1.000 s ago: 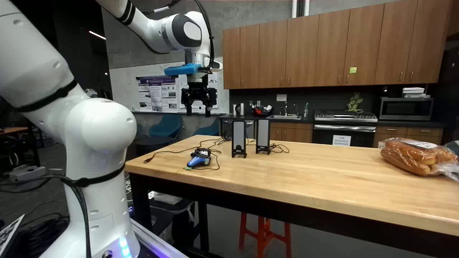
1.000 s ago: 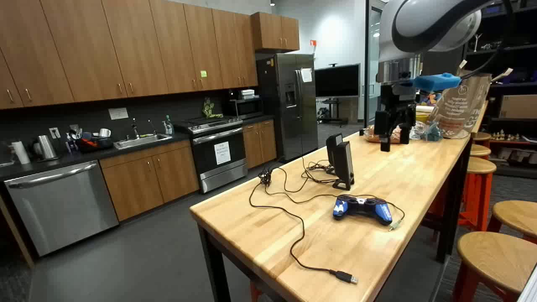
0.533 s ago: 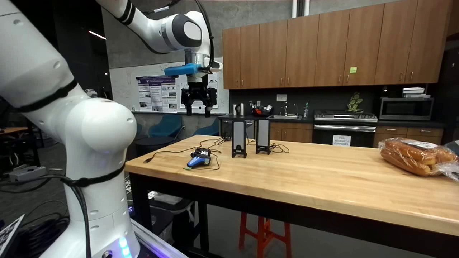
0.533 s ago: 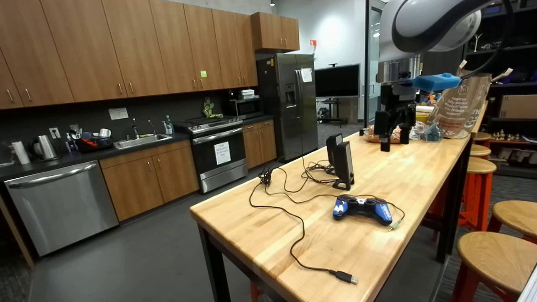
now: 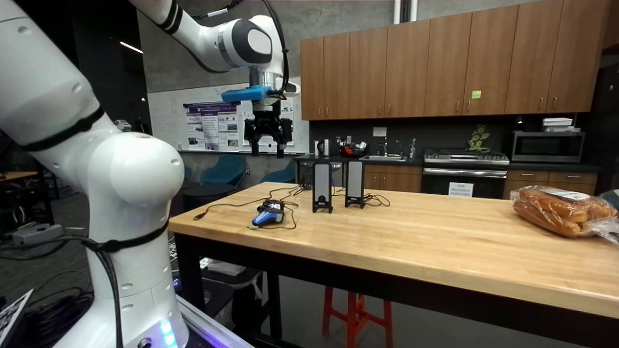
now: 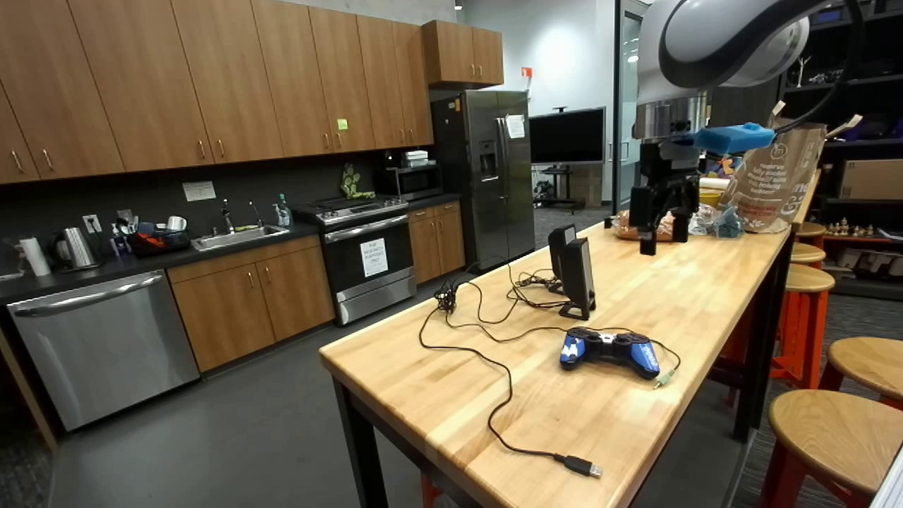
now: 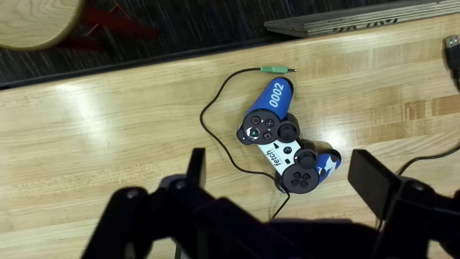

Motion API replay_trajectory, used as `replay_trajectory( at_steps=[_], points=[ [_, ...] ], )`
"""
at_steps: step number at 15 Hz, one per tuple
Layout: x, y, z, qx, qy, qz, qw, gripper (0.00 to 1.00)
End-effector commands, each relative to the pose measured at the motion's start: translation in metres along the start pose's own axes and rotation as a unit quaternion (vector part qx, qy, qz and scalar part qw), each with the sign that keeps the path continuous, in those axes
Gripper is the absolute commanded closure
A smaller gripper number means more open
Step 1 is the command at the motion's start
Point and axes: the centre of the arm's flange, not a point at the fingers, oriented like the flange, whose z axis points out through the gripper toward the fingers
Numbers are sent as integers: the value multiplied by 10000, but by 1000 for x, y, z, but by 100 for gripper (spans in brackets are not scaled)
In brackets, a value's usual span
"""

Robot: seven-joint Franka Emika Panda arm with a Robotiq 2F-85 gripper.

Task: Move the controller to the left edge of the table

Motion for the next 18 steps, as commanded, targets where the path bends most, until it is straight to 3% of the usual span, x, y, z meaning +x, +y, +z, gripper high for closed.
replay_trajectory(
  at_steps=[1, 6, 10, 18],
  points=[
    [3, 1, 4, -49, 85, -136, 9999, 0],
    [12, 6, 15, -387, 131, -896, 9951, 0],
    [16, 5, 27, -644, 195, -1604, 9848, 0],
    [21, -26, 64, -362, 387, -2573, 9649, 0]
  ],
)
